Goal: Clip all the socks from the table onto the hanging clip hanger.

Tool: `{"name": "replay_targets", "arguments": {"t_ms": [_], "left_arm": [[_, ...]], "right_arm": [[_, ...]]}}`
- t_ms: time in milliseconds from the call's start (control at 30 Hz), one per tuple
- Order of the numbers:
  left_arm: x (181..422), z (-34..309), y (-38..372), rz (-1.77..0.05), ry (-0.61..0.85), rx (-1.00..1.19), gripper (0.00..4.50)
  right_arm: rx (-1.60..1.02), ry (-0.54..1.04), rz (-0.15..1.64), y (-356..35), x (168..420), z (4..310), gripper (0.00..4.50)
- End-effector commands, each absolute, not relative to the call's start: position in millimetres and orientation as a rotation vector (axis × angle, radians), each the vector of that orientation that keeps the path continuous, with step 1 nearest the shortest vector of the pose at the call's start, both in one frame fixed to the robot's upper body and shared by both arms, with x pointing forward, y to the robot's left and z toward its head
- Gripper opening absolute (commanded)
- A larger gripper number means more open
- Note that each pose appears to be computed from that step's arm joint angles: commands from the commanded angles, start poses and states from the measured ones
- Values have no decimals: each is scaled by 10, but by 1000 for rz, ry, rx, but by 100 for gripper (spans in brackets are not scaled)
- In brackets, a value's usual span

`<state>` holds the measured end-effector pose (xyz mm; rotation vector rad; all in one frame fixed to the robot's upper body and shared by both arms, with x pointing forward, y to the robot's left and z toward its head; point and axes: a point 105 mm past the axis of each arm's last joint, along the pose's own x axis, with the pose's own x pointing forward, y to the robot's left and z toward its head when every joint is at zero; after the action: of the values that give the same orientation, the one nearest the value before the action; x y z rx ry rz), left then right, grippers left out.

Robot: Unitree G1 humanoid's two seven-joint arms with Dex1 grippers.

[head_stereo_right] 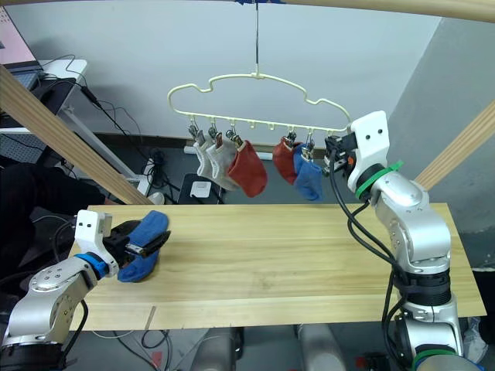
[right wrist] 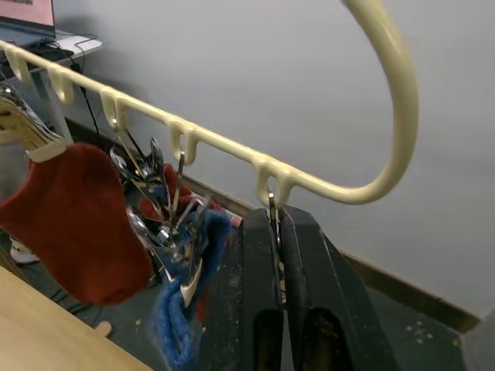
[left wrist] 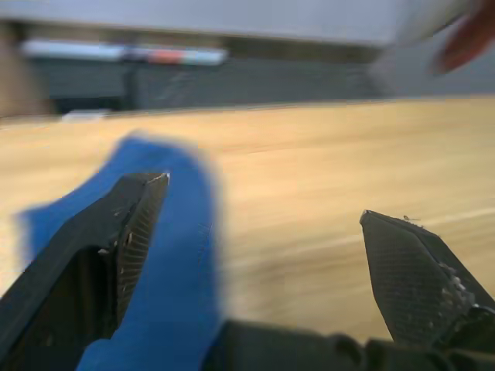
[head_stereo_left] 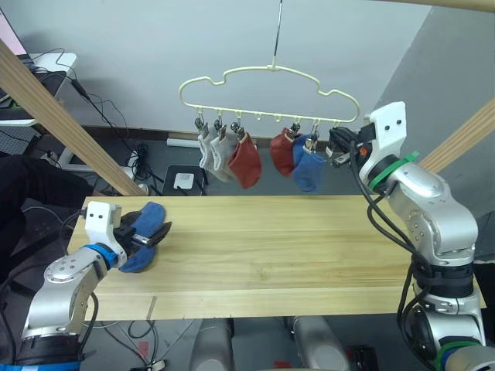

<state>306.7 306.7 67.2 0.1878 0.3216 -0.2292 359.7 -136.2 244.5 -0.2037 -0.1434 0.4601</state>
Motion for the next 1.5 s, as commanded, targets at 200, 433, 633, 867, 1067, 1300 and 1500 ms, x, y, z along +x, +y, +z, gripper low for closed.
{"name": "replay_targets", "arguments": {"t_ms": [200, 433, 633, 867, 1067, 1300, 1500], "left_arm": [[3258, 376, 3310, -120, 395, 232, 450], [3318, 205, 3329, -123, 472, 207, 450], [3229, 140, 3265, -202, 511, 167, 309], [3190, 200, 3122, -291, 492, 238, 113], [3101, 664, 2492, -553, 345, 236, 4], [2580, 1386, 1339, -1083, 117, 170, 4], [2533, 1716, 814, -1207, -81, 180, 4]], "right_arm": [[-196, -172, 443, -1416, 3574, 2579, 3], [-202, -166, 434, -1446, 3569, 2602, 3], [-198, -162, 428, -1464, 3574, 2622, 0], [-189, -122, 448, -1475, 3594, 2529, 0], [-141, -7, 522, -1532, 3585, 2440, 0], [17, 141, 604, -1604, 3493, 2456, 0], [135, 208, 620, -1573, 3414, 2520, 0]]}}
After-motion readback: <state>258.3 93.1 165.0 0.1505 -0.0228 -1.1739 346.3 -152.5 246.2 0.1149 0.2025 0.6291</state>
